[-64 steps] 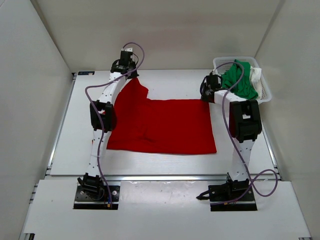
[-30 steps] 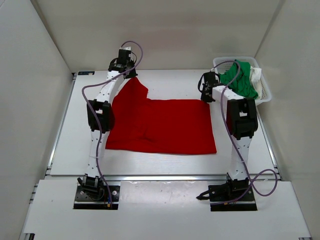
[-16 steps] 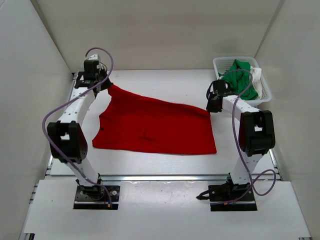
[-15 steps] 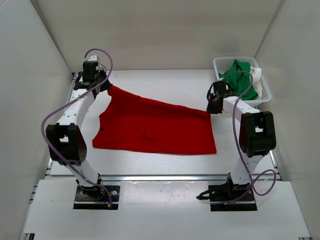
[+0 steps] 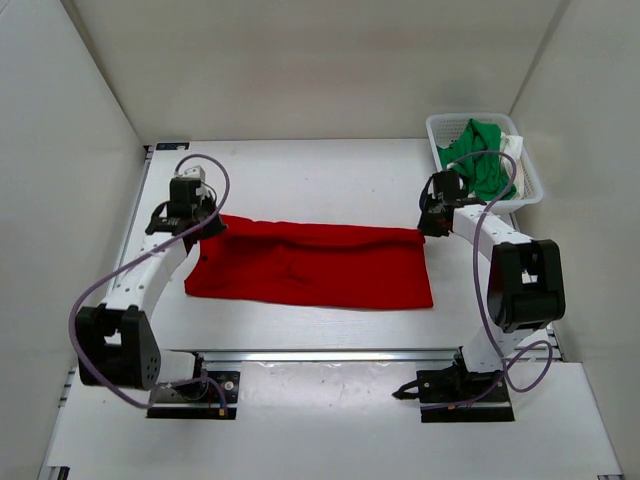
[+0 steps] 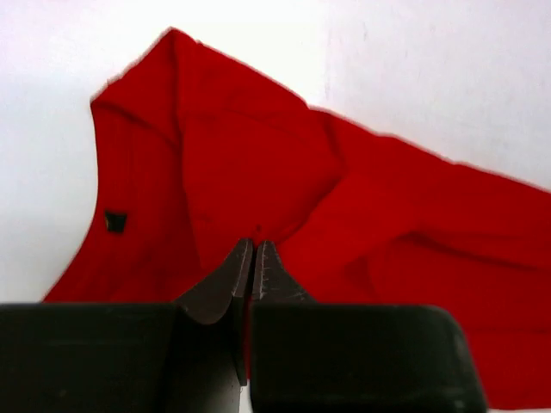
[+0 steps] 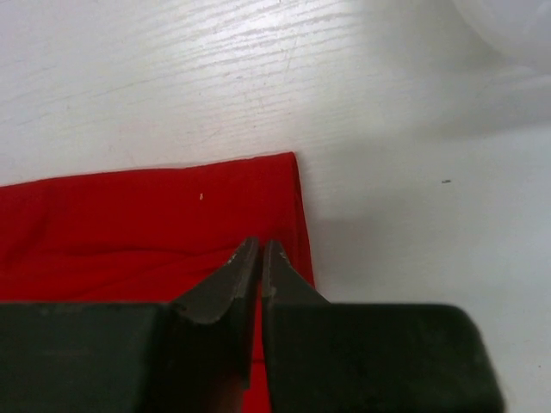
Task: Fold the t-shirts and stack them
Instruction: Fold the other side of the tshirt into a rectangle
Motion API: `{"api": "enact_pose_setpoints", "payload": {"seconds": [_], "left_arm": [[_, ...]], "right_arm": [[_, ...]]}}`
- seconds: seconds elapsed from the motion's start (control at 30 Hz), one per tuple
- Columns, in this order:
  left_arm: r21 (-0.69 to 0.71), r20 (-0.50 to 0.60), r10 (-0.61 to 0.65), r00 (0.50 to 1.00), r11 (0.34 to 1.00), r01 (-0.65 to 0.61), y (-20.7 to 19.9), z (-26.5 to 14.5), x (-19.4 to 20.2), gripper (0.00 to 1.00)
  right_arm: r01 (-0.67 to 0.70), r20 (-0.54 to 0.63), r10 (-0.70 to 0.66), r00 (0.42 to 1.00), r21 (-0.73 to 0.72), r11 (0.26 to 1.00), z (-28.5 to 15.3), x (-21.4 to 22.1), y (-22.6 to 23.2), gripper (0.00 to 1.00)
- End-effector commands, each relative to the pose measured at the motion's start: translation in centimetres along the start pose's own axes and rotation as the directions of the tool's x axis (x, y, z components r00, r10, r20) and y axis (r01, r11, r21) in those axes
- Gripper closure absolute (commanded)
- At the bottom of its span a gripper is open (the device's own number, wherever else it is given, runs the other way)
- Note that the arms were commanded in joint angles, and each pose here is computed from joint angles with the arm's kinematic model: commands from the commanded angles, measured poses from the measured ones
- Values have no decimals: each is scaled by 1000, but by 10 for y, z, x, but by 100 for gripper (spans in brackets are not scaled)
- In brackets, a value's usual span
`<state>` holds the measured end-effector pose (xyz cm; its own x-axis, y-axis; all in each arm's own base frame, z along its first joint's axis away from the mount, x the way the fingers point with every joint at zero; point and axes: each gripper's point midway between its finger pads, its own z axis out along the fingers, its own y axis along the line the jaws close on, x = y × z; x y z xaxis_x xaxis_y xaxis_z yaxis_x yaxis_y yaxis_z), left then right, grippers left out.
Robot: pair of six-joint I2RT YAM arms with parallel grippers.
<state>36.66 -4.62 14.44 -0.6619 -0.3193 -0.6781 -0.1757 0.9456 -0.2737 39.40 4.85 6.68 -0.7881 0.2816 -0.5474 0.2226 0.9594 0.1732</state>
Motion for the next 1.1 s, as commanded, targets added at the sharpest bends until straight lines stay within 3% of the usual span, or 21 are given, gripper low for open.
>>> {"api": "enact_pose_setpoints", "payload": {"seconds": [0.0,0.23,0.43,0.6,0.8,0.97,1.03,1.07], "left_arm": [[-6,59,37,998,999,-37,-2,-23,3,100],[-73,85,91,992,994,-85,13,-44,19,100],[-120,-1,143,990,983,-142,28,-40,52,97],[-137,-89,151,985,977,-162,37,-37,76,87],[-120,-2,124,992,985,-124,33,-55,61,73],[-115,34,110,993,988,-106,28,-64,47,64],[-120,50,89,995,989,-82,29,-67,43,54],[-121,72,87,994,990,-78,29,-67,39,54]], "right_arm": [[-4,46,4,999,1,1000,-11,-3,0,100],[-19,56,18,998,18,1000,-20,3,-8,100],[-17,9,16,1000,27,1000,-13,29,-12,100],[-16,-35,18,999,51,999,-7,40,-16,100],[-17,14,16,1000,56,998,-17,34,-16,100],[11,17,-12,1000,56,998,-27,36,-12,93],[7,13,-8,1000,84,996,-30,41,-22,83],[8,26,-10,1000,73,997,-34,37,-20,80]]}}
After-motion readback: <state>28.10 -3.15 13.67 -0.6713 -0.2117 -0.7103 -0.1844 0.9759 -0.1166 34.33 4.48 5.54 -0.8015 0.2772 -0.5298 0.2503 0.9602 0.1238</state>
